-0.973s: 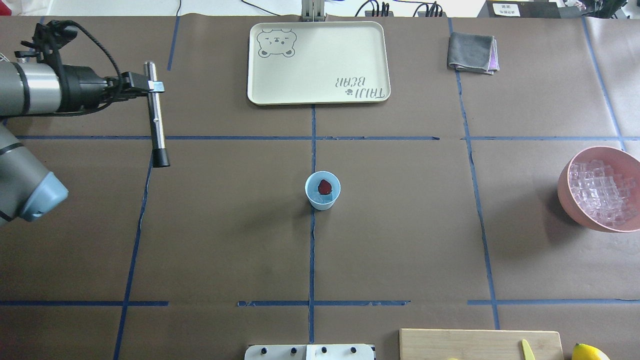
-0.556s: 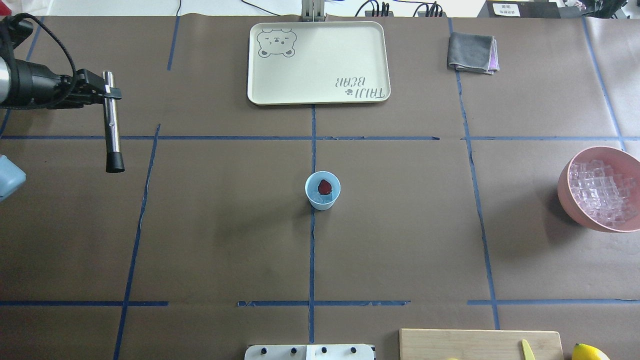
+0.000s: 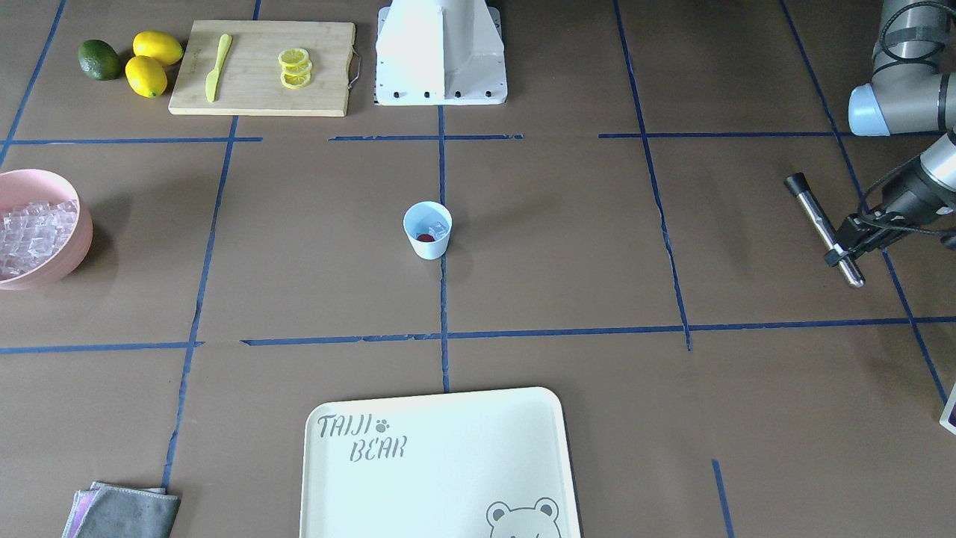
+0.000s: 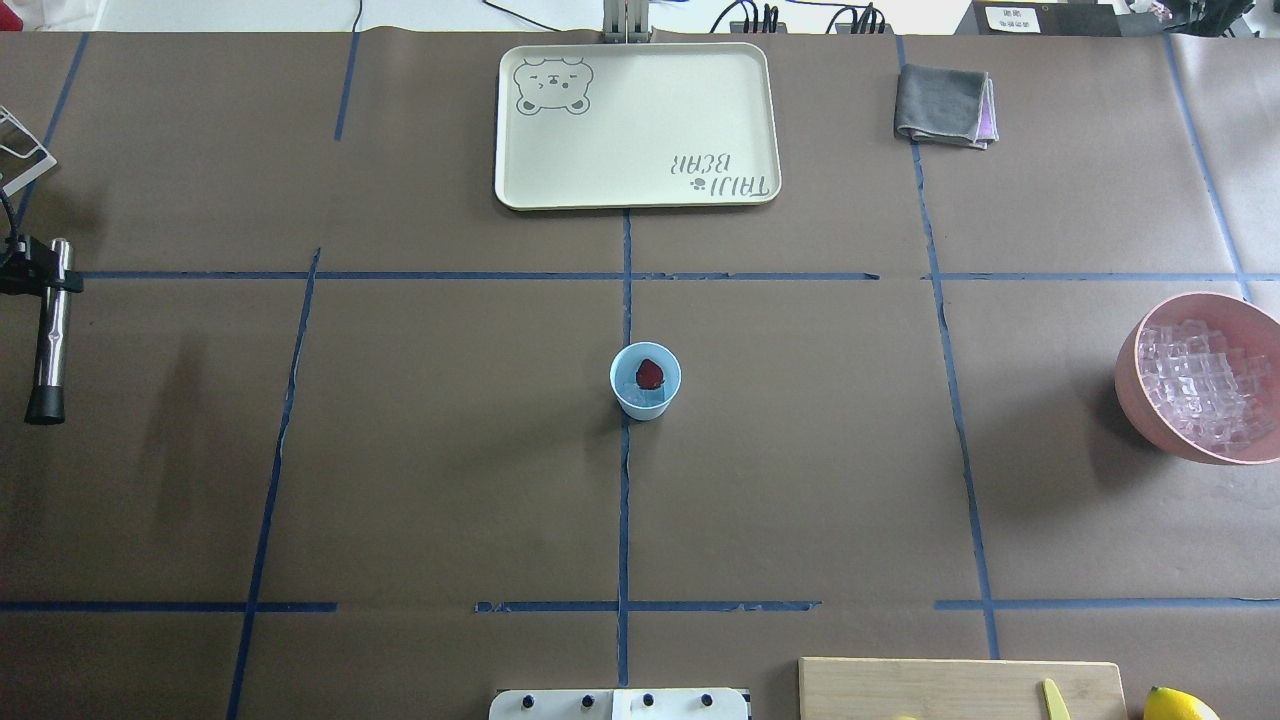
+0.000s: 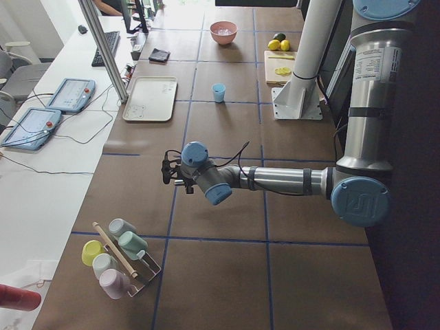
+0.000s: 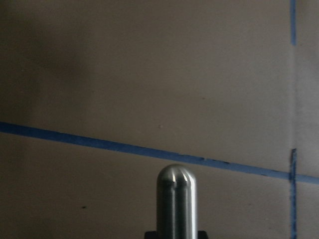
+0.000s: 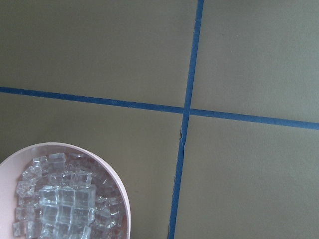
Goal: Mash ice and strawberries in cup
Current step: 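Lower the muddler onto the table and release it with the left gripper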
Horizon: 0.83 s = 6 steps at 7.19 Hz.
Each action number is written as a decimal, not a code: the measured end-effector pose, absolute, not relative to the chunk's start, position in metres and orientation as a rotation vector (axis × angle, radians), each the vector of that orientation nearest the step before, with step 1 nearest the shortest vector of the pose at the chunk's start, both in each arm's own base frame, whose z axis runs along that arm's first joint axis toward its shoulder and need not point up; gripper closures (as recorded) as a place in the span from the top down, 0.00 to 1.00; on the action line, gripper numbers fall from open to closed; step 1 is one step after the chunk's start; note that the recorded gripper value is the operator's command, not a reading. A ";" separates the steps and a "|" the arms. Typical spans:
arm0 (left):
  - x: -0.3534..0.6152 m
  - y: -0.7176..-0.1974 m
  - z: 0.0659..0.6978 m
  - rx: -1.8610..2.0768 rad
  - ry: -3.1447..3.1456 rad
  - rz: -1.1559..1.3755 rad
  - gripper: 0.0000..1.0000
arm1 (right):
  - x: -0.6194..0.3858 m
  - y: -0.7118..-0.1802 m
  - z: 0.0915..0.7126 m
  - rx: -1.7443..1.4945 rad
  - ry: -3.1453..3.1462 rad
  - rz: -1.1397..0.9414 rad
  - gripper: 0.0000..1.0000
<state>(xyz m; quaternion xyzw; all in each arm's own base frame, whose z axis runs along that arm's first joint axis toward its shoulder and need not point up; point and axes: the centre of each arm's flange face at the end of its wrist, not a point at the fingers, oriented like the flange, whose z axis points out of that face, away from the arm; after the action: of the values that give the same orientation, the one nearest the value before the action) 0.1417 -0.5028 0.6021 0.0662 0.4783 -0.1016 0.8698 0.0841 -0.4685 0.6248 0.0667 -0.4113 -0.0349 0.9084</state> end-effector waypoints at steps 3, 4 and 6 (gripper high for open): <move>0.134 -0.490 0.644 0.153 0.856 -0.090 0.00 | 0.084 -0.469 0.626 0.135 -0.849 -0.071 0.99; 0.131 -0.485 0.654 0.151 0.827 -0.086 0.00 | 0.084 -0.469 0.626 0.135 -0.849 -0.071 0.99; 0.127 -0.482 0.670 0.155 0.779 -0.099 0.00 | 0.084 -0.469 0.626 0.135 -0.848 -0.072 0.99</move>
<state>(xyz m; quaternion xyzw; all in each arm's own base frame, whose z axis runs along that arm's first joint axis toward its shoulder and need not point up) 0.1266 -0.4821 0.6695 0.0753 0.3794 -0.0482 0.9209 0.0839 -0.4689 0.6263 0.0654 -0.4112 -0.0347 0.9085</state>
